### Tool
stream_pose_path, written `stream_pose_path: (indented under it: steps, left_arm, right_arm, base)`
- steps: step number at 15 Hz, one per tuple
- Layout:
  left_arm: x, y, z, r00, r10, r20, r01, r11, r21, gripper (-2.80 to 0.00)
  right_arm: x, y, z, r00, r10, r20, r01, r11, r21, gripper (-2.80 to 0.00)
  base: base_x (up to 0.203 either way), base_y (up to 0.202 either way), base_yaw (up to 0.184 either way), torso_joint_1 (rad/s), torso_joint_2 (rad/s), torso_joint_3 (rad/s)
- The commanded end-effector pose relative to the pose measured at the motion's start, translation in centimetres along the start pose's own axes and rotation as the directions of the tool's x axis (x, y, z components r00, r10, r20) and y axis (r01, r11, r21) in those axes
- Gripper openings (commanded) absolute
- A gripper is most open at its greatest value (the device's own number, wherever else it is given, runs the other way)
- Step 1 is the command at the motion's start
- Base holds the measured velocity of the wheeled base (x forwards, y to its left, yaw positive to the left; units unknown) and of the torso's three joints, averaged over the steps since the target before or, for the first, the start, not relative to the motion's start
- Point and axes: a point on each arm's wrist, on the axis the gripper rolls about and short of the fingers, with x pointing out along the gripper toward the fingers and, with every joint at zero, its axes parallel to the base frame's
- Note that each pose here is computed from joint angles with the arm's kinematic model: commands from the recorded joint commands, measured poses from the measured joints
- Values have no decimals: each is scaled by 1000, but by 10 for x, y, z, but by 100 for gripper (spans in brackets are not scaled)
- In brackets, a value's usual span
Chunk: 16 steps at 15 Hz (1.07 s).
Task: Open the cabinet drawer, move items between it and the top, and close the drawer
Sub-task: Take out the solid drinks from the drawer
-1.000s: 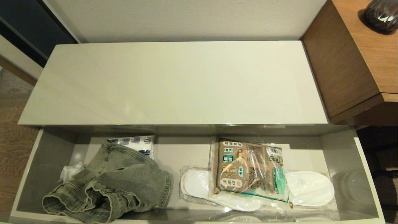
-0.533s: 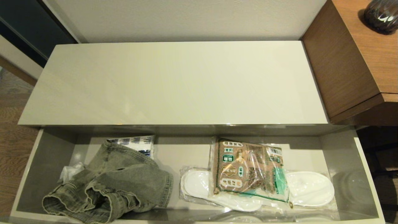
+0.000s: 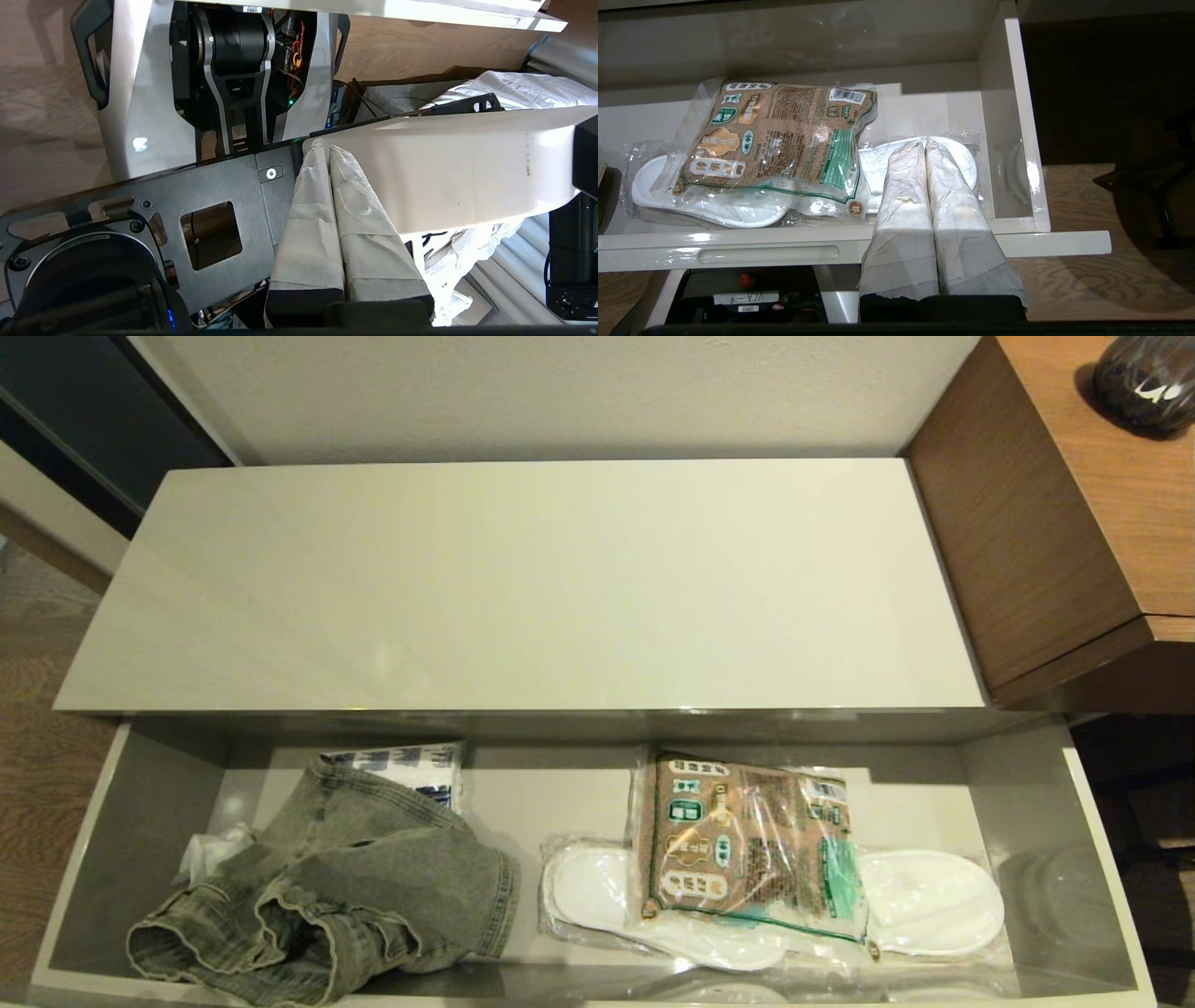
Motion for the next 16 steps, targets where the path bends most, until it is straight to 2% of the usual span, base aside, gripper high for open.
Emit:
stream_pose_path:
  steps: [1,3,5,7,8,9,10,11,12,13,15,16]
  left_arm:
    - [1,1,-1,1000,0,-8,0,1000,-7,-280]
    - [0,1,-3,1000,0,-5,0,1000,-6,-280]
    - [-9,2,-18,999,-9,32,8,1000,9,-280]
    - [-18,3,-40,998,-8,68,7,1000,16,-280]
    - [-25,6,-59,996,-6,93,4,1000,23,-280]
    - [-29,9,-76,996,11,90,-12,1000,11,-280]
    - [-32,12,-90,997,53,50,-52,998,-24,-280]
    - [-35,13,-97,991,123,44,-121,991,-53,-280]
    - [-37,13,-99,988,148,48,-145,987,-67,-280]
    - [-41,10,-99,986,154,60,-149,986,-78,-280]
    - [-61,-8,-103,978,142,154,-130,988,-84,-280]
    - [-61,-14,-109,973,162,167,-147,984,-99,-280]
  right_arm:
    - [0,0,0,1000,0,-1,0,1000,2,-280]
    - [0,0,0,1000,0,-2,0,1000,2,-280]
    - [0,0,0,1000,0,-1,0,1000,2,-280]
    - [0,0,0,1000,0,-1,0,1000,2,-280]
    - [0,0,0,1000,0,-1,0,1000,2,-280]
    - [0,0,0,1000,0,-2,0,1000,2,-280]
    - [0,0,0,1000,0,-1,0,1000,2,-280]
    - [0,0,0,1000,0,-1,0,1000,2,-280]
    - [0,0,0,1000,0,-2,0,1000,2,-280]
    - [0,0,0,1000,0,-2,0,1000,1,-280]
    - [0,0,0,1000,0,-3,0,1000,1,-280]
    - [0,0,0,1000,0,-1,0,1000,2,-280]
  base:
    - [0,0,0,0,0,0]
    - [0,0,0,0,0,0]
    - [0,0,0,0,0,0]
    - [0,0,0,0,0,0]
    - [0,0,0,0,0,0]
    - [0,0,0,0,0,0]
    - [0,0,0,0,0,0]
    - [0,0,0,0,0,0]
    - [0,0,0,0,0,0]
    - [0,0,0,0,0,0]
    - [0,0,0,0,0,0]
    - [0,0,0,0,0,0]
